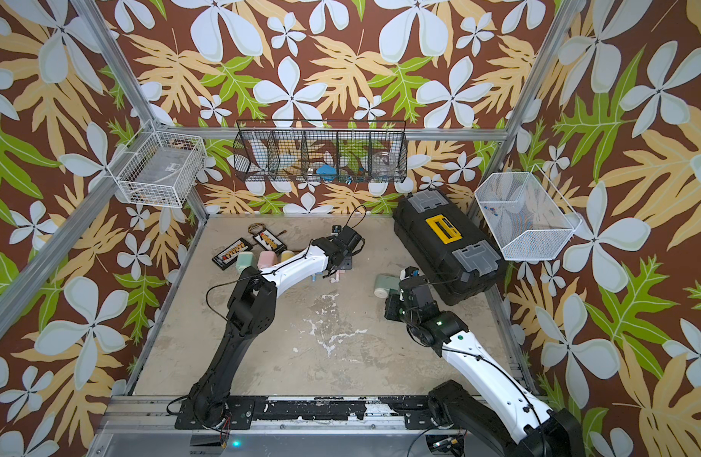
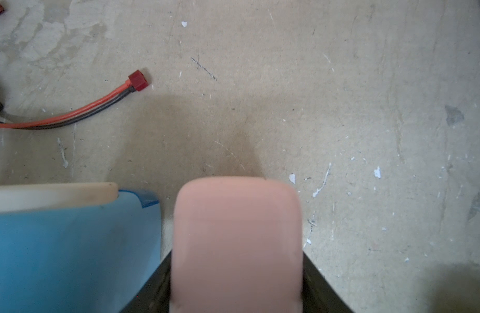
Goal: Put the tray back into the pencil sharpener
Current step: Place the pencil sharpener at the center of the board.
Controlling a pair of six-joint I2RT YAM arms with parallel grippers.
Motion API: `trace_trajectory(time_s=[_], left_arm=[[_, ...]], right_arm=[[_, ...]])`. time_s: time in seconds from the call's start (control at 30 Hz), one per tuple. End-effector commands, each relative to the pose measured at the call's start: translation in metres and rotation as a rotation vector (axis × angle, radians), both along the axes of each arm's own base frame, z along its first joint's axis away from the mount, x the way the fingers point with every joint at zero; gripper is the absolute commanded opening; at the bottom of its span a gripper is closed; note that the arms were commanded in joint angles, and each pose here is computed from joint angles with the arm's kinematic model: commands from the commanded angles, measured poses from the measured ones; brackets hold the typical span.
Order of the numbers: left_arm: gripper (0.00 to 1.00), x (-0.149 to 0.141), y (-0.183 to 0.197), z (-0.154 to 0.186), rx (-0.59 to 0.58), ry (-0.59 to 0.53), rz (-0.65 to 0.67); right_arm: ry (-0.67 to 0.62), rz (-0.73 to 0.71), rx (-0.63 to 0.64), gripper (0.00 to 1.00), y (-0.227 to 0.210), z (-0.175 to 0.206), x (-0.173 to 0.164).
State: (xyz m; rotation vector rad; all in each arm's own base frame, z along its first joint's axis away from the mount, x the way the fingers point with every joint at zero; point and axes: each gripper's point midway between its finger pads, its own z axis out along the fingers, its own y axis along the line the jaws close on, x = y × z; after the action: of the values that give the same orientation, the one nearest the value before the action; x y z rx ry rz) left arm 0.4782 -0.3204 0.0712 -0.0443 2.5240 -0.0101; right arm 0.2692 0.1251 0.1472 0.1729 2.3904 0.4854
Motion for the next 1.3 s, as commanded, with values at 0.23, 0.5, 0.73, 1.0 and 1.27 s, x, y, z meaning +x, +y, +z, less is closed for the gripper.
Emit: trace_trajectory(time_s=[0.23,0.5,0.73,1.0,1.27], left_arm=[[0.70,0.000,-0.001,0.005,-0.007,0.001,-0.011],[0.94,0.003,-0.003,0.027,-0.033,-0.039,-0.018],[0.99,0.002,-0.005,0.073,-0.105,-0.125,-0.030],[1.00,-0.017,0.011,0.116,-0.147,-0.195,-0.013],[1.00,-0.061,0.066,0.155,-0.127,-0.317,0.012]], right_arm=[[-0.007,0.004,0.005,0.26,-0.001,0.002,-0.001],[-0.010,0.003,0.011,0.26,-0.002,0.003,-0.002],[-0.017,0.001,0.013,0.27,-0.002,0.006,-0.001],[-0.025,-0.003,0.017,0.28,-0.002,0.009,0.001],[-0.023,-0.021,0.018,0.28,-0.005,0.010,0.002]])
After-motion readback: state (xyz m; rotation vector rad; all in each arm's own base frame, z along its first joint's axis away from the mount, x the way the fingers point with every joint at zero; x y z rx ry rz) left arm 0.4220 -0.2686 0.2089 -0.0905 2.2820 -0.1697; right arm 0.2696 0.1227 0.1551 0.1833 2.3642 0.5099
